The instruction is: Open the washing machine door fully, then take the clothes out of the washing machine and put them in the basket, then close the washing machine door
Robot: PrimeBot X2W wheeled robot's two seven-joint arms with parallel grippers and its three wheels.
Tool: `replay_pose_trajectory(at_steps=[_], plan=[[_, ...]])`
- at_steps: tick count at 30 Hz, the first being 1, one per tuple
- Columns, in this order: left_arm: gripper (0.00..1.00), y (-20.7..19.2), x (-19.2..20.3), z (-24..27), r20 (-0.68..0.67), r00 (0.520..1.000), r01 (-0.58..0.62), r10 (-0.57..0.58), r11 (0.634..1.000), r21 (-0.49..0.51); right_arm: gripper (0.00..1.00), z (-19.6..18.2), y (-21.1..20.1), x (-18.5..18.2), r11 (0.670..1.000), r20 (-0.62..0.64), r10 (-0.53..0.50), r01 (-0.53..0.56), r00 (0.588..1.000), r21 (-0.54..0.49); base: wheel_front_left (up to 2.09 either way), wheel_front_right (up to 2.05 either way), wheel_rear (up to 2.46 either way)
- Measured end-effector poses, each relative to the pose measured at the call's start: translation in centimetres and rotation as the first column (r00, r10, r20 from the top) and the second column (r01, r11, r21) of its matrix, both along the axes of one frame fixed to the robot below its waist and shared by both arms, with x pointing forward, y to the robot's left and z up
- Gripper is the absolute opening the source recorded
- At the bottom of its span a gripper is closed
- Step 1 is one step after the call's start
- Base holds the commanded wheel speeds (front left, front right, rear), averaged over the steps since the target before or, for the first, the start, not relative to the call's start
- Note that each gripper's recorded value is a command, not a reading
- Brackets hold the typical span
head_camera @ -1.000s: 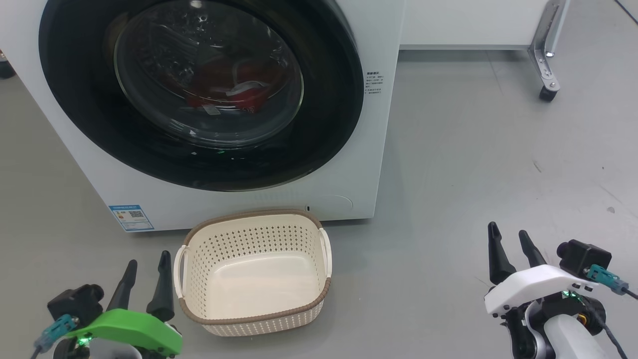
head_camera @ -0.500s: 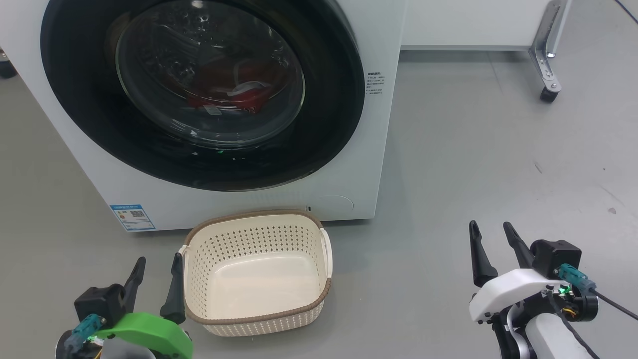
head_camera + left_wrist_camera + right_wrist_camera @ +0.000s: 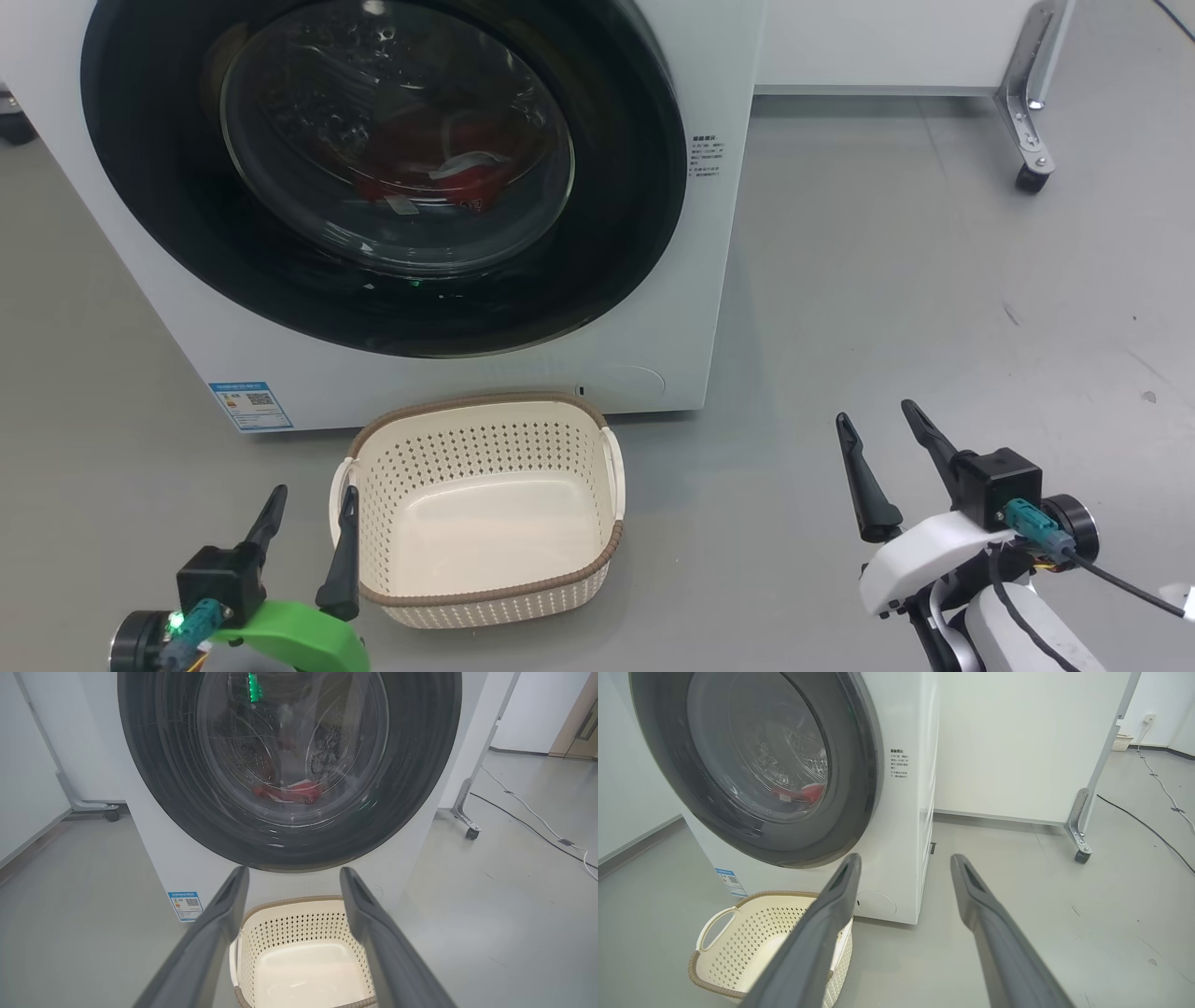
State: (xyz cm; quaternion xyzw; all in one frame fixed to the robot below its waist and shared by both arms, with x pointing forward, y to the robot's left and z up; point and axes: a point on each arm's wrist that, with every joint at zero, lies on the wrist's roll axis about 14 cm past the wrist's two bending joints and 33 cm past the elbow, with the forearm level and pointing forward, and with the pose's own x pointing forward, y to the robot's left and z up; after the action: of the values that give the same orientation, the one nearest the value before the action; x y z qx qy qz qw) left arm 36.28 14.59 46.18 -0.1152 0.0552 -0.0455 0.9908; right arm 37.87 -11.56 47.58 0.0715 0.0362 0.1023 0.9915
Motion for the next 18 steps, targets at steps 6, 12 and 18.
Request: replay_pose_trajectory(at_steps=[6, 12, 18], plan=[[1.0, -0.1, -0.1, -0.1, 0.013, 1.0, 0.001, -0.002, 0.998, 0.057, 1.0, 0.1, 0.1, 0.0, 0.998, 0.026, 0.009, -0.007, 1.0, -0.058, 0.0, 0.0, 0.0], [1.0, 0.2, 0.0, -0.3, 0.005, 1.0, -0.021, 0.021, 0.999, 0.048, 1.0, 0.1, -0.1, 0.1, 0.999, 0.024, -0.018, 0.019, 1.0, -0.043, 0.0, 0.0, 0.0], [1.0, 0.4, 0.0, -0.7, -0.007, 0.999, -0.036, 0.036, 0.998, 0.046, 1.0, 0.0, -0.9, 0.0, 0.998, 0.017, -0.052, 0.053, 0.998, -0.036, 0.0, 0.0, 0.0]])
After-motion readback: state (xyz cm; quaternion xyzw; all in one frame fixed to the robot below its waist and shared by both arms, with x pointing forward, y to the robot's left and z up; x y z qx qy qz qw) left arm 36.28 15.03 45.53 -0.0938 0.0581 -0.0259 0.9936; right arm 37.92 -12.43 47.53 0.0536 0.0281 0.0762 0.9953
